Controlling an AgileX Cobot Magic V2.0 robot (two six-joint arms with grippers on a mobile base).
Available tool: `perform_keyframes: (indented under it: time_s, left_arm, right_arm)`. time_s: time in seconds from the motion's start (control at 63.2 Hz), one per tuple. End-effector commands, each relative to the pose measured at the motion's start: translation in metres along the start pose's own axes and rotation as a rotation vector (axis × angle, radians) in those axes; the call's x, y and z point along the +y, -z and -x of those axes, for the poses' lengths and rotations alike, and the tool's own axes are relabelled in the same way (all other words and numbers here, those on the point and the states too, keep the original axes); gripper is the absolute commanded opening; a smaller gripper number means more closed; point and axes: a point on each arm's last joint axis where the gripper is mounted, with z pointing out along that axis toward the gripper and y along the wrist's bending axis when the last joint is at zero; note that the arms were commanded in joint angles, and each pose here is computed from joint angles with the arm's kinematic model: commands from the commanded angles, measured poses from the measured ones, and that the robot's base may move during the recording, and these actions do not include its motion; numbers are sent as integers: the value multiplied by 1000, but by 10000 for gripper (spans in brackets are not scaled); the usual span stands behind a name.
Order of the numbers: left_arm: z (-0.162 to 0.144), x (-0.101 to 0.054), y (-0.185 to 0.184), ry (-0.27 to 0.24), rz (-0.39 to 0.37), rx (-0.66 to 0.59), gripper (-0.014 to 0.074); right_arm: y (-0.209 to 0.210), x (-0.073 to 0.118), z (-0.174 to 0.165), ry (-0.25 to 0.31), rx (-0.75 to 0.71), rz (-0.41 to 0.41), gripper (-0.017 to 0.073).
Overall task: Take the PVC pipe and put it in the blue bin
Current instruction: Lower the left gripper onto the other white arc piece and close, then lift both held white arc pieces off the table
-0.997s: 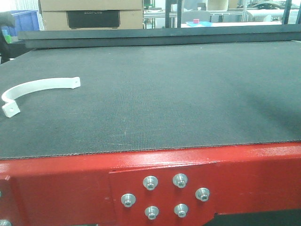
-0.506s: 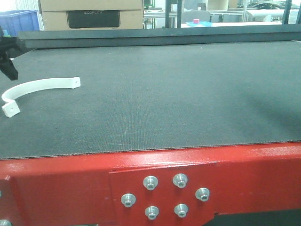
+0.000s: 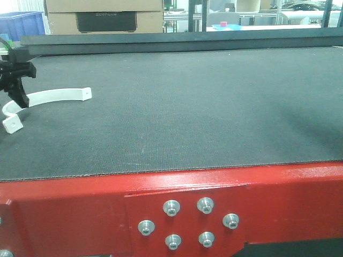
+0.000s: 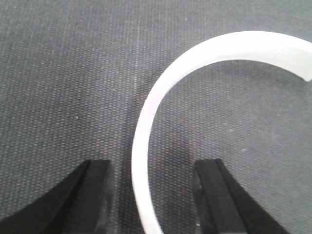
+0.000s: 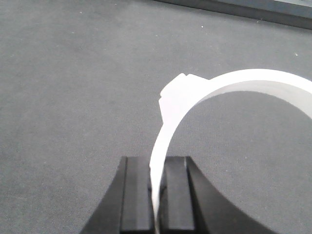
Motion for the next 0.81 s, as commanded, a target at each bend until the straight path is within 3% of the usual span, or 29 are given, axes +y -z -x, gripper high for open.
perform_keyframes:
  time_s: [0.0, 0.332, 0.617, 0.791]
  left_arm:
    - [2, -2, -3, 2, -2, -16, 254]
    - [4, -1, -4, -9, 3, -35, 208]
    - [4, -1, -4, -23, 7, -35, -69]
    - [4, -1, -4, -25, 8, -35, -102]
  right_arm:
    - [6, 0, 5, 10, -42, -8, -169]
    - [6, -1, 8, 10, -75, -19, -169]
    - [6, -1, 9, 10, -79, -20, -169]
    - [6, -1, 9, 10, -86, -22, -169]
